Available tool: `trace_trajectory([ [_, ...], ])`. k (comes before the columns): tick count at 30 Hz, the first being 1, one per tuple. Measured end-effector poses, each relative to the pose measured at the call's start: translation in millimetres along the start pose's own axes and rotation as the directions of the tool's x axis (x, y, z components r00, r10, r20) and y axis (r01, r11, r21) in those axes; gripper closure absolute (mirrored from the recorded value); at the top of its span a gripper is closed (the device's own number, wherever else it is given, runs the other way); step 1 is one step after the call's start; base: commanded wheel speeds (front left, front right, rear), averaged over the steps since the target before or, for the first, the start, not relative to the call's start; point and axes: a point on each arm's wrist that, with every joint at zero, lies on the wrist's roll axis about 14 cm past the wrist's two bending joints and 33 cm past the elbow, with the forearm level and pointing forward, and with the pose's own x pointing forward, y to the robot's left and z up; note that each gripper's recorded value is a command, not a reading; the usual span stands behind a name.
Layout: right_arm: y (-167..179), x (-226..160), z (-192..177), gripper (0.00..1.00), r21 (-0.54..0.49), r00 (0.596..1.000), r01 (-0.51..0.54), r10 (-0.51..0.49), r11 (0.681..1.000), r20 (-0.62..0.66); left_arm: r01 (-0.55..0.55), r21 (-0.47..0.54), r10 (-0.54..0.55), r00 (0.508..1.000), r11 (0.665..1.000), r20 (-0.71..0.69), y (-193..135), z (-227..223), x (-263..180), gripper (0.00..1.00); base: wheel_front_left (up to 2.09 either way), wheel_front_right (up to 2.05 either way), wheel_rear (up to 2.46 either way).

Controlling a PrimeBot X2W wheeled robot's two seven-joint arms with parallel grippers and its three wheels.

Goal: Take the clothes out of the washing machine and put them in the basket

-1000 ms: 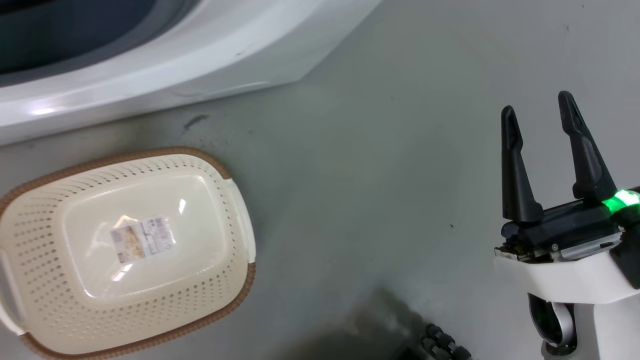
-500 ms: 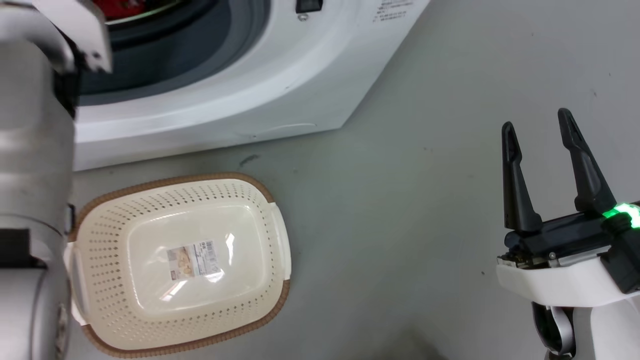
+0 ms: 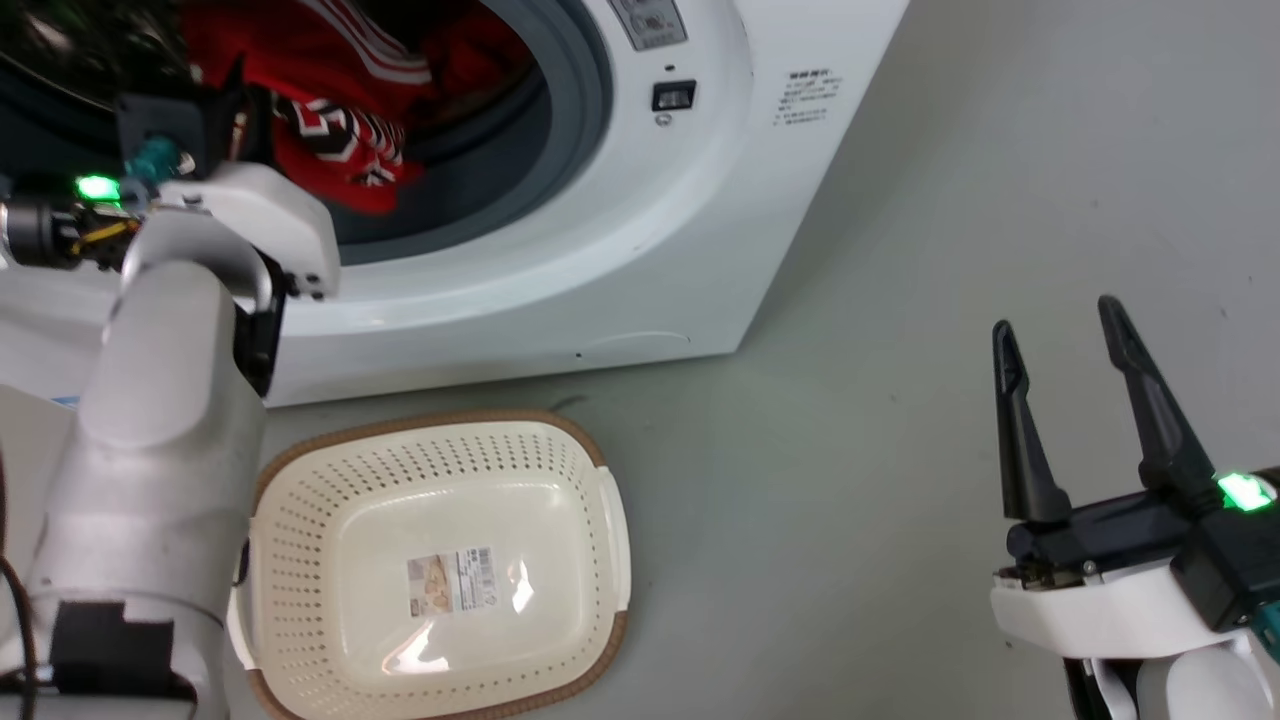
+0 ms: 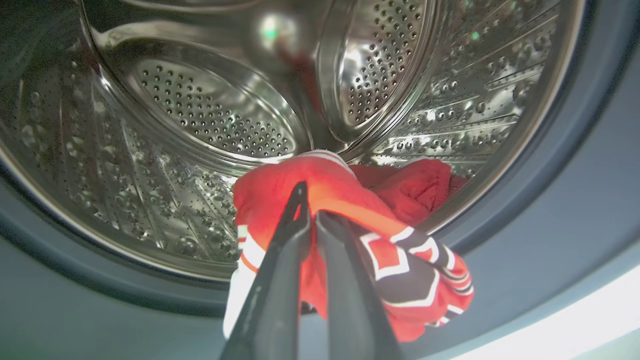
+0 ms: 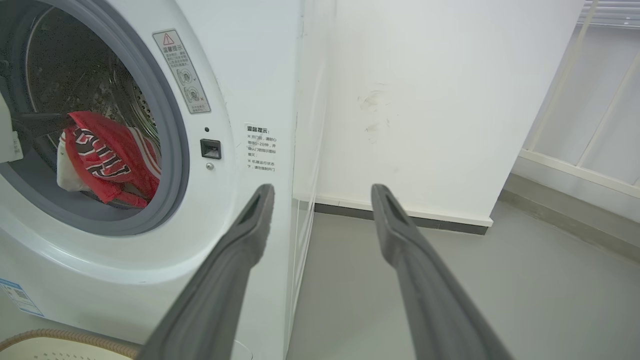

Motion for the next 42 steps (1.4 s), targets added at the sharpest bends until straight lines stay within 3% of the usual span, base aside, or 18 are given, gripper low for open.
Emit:
trace_trajectory([
  [17, 19.5, -29.7, 30.2, 0.0, 0.017, 0.997, -0.049, 0.048, 0.999, 0.06, 0.004, 0.04, -0.012, 0.98, 0.999, 0.201, 1.0, 59.3, -105.0, 1.0, 0.0, 0.0, 0.0],
  [28, 22.7, -46.9, 42.5, 0.0, 0.018, 0.995, -0.057, 0.055, 0.998, 0.085, -0.008, 0.053, -0.01, 0.941, 0.999, 0.339, -1.3, 109.9, -161.0, 1.0, 0.0, 0.0, 0.0],
  [42, 25.3, -44.9, 35.8, 0.0, 0.022, 0.996, -0.066, 0.064, 0.998, 0.066, 0.022, 0.038, -0.032, 0.953, 0.999, 0.303, -15.5, 103.2, -192.1, 1.0, 0.0, 0.0, 0.0],
])
